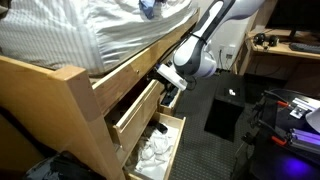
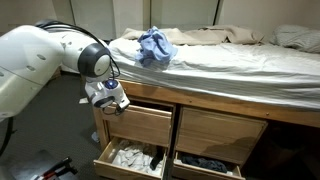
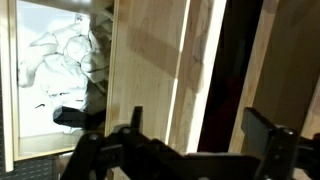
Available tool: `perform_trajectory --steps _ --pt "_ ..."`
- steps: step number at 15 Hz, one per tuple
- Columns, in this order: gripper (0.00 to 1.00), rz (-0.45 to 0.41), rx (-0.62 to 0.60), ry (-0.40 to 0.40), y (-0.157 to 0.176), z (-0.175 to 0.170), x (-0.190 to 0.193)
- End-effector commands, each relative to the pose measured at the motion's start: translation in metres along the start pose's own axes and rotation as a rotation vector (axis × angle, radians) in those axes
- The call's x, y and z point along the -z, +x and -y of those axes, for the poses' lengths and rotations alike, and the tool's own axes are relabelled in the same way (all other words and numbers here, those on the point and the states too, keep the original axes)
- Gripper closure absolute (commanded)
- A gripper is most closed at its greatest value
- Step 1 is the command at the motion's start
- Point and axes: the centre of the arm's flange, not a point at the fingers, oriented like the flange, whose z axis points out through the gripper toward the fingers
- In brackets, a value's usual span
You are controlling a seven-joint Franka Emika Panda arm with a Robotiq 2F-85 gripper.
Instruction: Open the left top drawer then put the blue shirt in and out of the drawer then close the top left drawer
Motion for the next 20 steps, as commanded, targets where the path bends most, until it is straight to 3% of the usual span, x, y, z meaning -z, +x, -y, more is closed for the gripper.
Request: perform_trajectory --steps 1,8,9,13,20 --pt "0.0 0.0 0.0 0.003 0.0 0.002 0.0" --pt "0.0 -0.054 -0.028 0.039 0.039 0.004 -0.058" --pt "0.0 -0.038 -0.013 0.021 0.031 0.002 -0.031" --pt "0.0 -0.051 -0.027 0.029 0.04 0.0 -0.049" --pt "0.0 -0.05 -0.083 -0.058 0.069 -0.013 -0.091"
